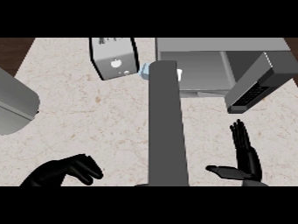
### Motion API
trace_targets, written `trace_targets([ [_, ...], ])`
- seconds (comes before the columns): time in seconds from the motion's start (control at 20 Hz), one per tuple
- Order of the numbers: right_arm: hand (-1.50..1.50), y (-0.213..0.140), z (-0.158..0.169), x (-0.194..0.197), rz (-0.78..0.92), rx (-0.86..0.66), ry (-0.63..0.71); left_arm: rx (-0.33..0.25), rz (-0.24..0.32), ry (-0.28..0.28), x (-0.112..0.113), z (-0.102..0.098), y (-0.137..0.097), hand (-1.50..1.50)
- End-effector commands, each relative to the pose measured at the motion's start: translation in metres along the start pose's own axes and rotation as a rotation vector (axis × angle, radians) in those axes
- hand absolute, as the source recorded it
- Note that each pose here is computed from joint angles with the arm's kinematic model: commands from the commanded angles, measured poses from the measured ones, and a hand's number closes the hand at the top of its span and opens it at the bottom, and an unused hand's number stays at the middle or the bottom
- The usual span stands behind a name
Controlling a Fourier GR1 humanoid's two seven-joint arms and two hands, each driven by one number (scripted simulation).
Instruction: Pick up the milk, place it into the microwave and close the microwave
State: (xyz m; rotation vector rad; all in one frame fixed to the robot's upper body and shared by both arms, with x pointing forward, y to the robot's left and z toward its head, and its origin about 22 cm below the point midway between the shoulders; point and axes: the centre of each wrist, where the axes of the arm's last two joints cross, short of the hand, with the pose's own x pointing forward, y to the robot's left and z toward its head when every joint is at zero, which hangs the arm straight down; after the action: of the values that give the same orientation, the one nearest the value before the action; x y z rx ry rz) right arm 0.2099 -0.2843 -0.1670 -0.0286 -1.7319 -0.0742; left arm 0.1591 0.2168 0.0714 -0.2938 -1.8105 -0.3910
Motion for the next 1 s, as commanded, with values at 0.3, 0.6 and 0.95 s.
trace_targets([
  [0.3,-1.50,-0.023,0.057,0.027,-0.059,-0.009,-0.034,-0.136,-0.030,0.035,-0.020,-0.041,0.009,1.50],
  [0.6,-1.50,-0.036,0.093,0.039,-0.056,-0.012,-0.084,-0.347,-0.049,0.107,-0.042,-0.074,-0.033,1.50],
  [0.95,-1.50,-0.051,0.103,0.052,-0.066,-0.030,-0.092,-0.484,-0.086,0.102,-0.052,-0.097,-0.098,1.50],
])
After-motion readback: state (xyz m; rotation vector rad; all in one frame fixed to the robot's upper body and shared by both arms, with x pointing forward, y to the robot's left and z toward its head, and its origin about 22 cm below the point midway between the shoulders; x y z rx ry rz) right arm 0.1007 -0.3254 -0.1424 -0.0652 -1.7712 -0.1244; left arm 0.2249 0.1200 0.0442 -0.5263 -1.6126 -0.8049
